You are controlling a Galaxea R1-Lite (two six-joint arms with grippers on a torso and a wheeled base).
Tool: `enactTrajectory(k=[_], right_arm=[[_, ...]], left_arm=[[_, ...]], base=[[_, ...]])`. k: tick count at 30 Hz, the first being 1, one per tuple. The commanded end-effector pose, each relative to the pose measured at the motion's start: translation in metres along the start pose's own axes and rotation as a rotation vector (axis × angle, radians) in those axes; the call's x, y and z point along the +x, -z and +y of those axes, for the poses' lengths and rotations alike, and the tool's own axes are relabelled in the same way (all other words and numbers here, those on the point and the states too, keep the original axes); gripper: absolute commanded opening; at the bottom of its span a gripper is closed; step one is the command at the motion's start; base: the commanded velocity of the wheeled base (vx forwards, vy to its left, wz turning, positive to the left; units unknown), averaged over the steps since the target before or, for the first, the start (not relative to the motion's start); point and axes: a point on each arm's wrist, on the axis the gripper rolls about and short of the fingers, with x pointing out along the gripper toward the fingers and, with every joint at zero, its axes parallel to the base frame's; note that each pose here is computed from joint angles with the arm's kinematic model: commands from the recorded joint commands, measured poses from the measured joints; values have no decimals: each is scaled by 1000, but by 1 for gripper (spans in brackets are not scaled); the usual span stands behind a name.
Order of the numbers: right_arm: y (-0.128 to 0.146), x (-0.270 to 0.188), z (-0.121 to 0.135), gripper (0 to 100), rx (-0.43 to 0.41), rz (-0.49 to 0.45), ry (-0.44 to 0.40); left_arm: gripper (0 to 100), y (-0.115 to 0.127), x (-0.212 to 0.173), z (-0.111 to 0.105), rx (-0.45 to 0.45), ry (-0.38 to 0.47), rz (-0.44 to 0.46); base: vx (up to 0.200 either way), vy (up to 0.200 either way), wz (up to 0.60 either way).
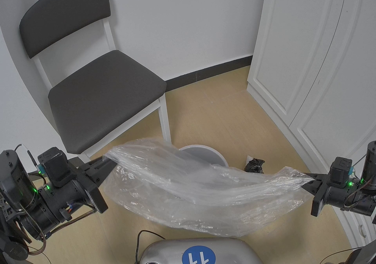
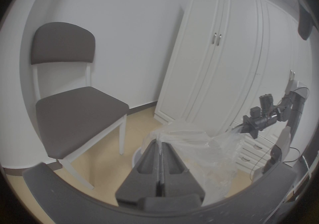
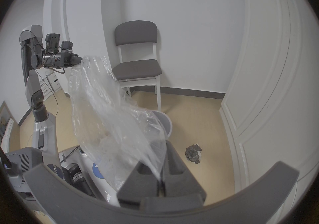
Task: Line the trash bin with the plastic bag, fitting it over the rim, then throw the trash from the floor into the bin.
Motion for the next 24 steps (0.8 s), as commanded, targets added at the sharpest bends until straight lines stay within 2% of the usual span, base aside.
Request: enactTrajectory(k=[1,4,9,13,14,16,20,24], right_arm=[[1,5,4,0,-5,13,-25],[0,10,4,0,-5,-1,-25],[-1,16,5,0,-1,-16,-11],[-15,26,14,0,121,-105,-8],[-17,27,15,0,131,-109,-12],[-27,36,17,0,227,-124,-8],[-41,54,23,0,351,-137,6],[-46,64,29,0,408,-138,29]], left_arm=[[0,3,-2,-10,1,60,13],[0,5,-5,-21,5,120,23],[0,7,-5,-25,5,140,33],[0,8,-2,-25,1,138,39],[0,7,-2,-25,1,138,36],[0,9,0,-27,-5,146,48],[0,13,4,-34,-42,179,66],[0,15,10,-35,-60,179,60]], base=[[0,0,0],[0,0,0],[0,0,0],[0,0,0],[0,0,0],[0,0,0],[0,0,0],[0,0,0]])
